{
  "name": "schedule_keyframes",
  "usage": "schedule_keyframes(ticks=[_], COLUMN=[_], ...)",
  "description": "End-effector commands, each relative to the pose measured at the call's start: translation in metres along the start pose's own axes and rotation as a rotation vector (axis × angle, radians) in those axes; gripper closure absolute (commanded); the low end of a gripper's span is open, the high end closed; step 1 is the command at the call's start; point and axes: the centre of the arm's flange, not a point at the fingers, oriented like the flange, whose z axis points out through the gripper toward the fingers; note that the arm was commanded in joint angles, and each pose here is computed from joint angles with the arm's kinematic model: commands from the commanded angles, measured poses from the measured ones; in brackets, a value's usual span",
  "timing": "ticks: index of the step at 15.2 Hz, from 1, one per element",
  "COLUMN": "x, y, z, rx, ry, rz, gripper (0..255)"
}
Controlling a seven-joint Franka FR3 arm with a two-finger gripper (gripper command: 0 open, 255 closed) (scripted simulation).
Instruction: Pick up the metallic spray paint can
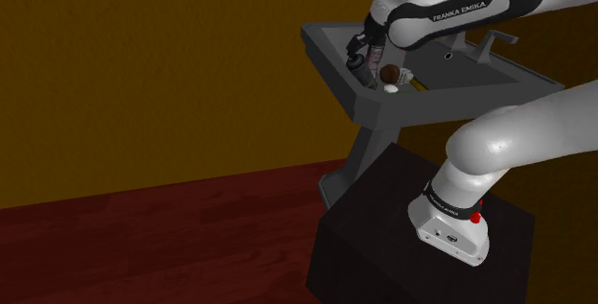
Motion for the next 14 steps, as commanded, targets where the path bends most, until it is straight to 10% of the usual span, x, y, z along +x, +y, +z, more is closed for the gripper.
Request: schedule_keyframes(ticks=[1, 4, 13, 14], x=[0.002, 0.008, -0.013, -0.013], y=[0.008, 0.021, 0.01, 0.01], z=[0.017, 0.037, 0.07, 0.07], rx=[-0.034, -0.075, -0.075, -0.075], ry=[0.056, 0.112, 0.112, 0.112], rz=[0.001, 0.004, 0.004, 0.004], gripper=[0, 0, 0, 255])
